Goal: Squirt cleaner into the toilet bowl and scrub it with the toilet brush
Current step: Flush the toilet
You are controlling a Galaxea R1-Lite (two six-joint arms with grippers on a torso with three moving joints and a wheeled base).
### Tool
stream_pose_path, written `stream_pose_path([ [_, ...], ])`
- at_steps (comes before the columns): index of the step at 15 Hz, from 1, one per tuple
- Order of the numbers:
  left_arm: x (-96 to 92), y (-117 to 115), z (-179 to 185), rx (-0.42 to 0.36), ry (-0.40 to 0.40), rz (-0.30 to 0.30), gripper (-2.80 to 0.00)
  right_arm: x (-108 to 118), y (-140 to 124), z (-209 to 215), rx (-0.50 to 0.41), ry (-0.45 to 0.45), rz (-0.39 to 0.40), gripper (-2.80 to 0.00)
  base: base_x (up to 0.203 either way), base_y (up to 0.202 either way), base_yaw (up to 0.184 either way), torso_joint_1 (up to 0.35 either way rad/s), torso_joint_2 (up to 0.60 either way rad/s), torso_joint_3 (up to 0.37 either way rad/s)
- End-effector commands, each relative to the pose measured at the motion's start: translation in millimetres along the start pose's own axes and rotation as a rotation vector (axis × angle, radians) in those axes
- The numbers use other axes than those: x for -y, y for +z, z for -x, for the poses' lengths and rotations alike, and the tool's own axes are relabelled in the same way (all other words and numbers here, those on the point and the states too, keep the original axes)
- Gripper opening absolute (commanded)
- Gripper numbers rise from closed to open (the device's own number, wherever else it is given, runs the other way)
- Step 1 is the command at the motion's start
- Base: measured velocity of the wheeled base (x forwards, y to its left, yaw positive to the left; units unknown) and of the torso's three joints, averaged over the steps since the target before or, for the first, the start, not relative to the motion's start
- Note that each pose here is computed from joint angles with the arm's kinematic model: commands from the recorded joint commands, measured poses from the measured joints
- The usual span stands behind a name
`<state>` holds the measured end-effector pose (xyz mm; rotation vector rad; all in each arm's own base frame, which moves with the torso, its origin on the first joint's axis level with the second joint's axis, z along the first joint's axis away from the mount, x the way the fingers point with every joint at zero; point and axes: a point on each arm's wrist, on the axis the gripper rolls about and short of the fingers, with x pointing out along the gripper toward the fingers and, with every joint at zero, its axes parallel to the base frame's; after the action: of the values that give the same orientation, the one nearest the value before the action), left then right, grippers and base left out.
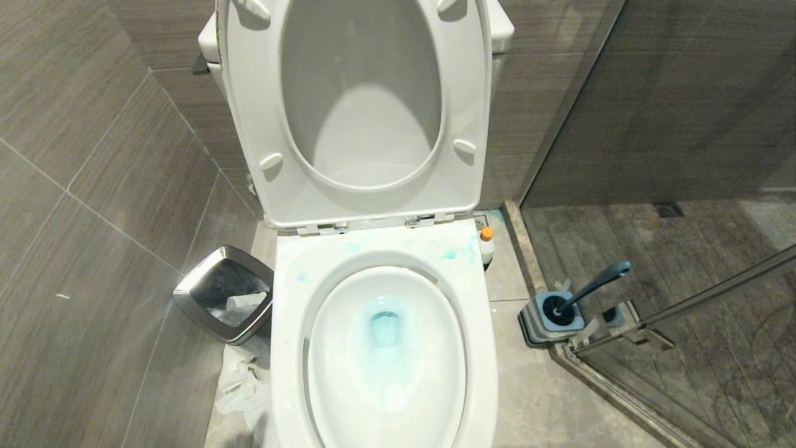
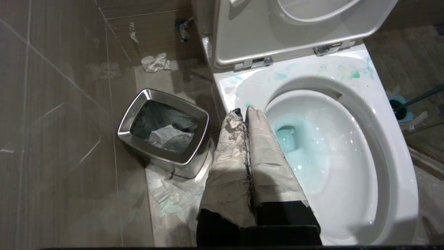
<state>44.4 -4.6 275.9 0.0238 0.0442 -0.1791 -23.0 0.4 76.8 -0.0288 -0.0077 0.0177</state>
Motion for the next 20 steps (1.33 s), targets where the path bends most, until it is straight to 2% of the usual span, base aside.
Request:
stream_pose_path([
  [1, -6.6, 2.7, -43.6, -0.059, -0.009, 0.014, -2.80, 0.0, 0.0, -0.1, -0.001, 0.001, 0.000, -2.80, 0.000, 0.000, 0.000, 0.000, 0.00, 0.000],
  [4, -16.5, 1.8, -104.6, -0.073, -0.043, 0.059, -2.80, 0.0, 0.0, -0.1, -0.001, 0.001, 0.000, -2.80, 0.000, 0.000, 0.000, 0.000, 0.00, 0.000],
  [7, -40.0, -14.0, -163.3, -0.095, -0.090, 0.122, -2.80, 0.0, 0.0, -0.1, -0.001, 0.001, 0.000, -2.80, 0.000, 0.000, 0.000, 0.000, 0.00, 0.000],
  [8, -52.0, -15.3, -180.5, -0.053, -0.091, 0.119, -2.80, 0.0, 0.0, -0.1, -0.001, 0.001, 0.000, -2.80, 0.000, 0.000, 0.000, 0.000, 0.00, 0.000],
  [9, -63.1, -10.1, -192.4, 0.031, -0.084, 0.097, -2.80, 0.0, 0.0, -0.1, -0.001, 0.001, 0.000, -2.80, 0.000, 0.000, 0.000, 0.000, 0.00, 0.000],
  [10, -73.3, -2.1, -199.5, 0.100, -0.072, 0.075, -2.80, 0.0, 0.0, -0.1, -0.001, 0.001, 0.000, -2.80, 0.000, 0.000, 0.000, 0.000, 0.00, 0.000],
  [12, -78.9, 10.1, -199.6, 0.151, -0.047, 0.061, -2.80, 0.0, 0.0, -0.1, -0.001, 0.001, 0.000, -2.80, 0.000, 0.000, 0.000, 0.000, 0.00, 0.000],
  [16, -79.9, 16.4, -201.2, 0.174, -0.024, 0.057, -2.80, 0.0, 0.0, -0.1, -0.001, 0.001, 0.000, -2.80, 0.000, 0.000, 0.000, 0.000, 0.00, 0.000],
  [18, -78.9, 14.6, -200.2, 0.169, -0.030, 0.088, -2.80, 0.0, 0.0, -0.1, -0.001, 0.001, 0.000, -2.80, 0.000, 0.000, 0.000, 0.000, 0.00, 0.000],
  [20, -78.9, 18.4, -200.8, 0.182, -0.032, 0.091, -2.80, 0.0, 0.0, -0.1, -0.001, 0.001, 0.000, -2.80, 0.000, 0.000, 0.000, 0.000, 0.00, 0.000],
])
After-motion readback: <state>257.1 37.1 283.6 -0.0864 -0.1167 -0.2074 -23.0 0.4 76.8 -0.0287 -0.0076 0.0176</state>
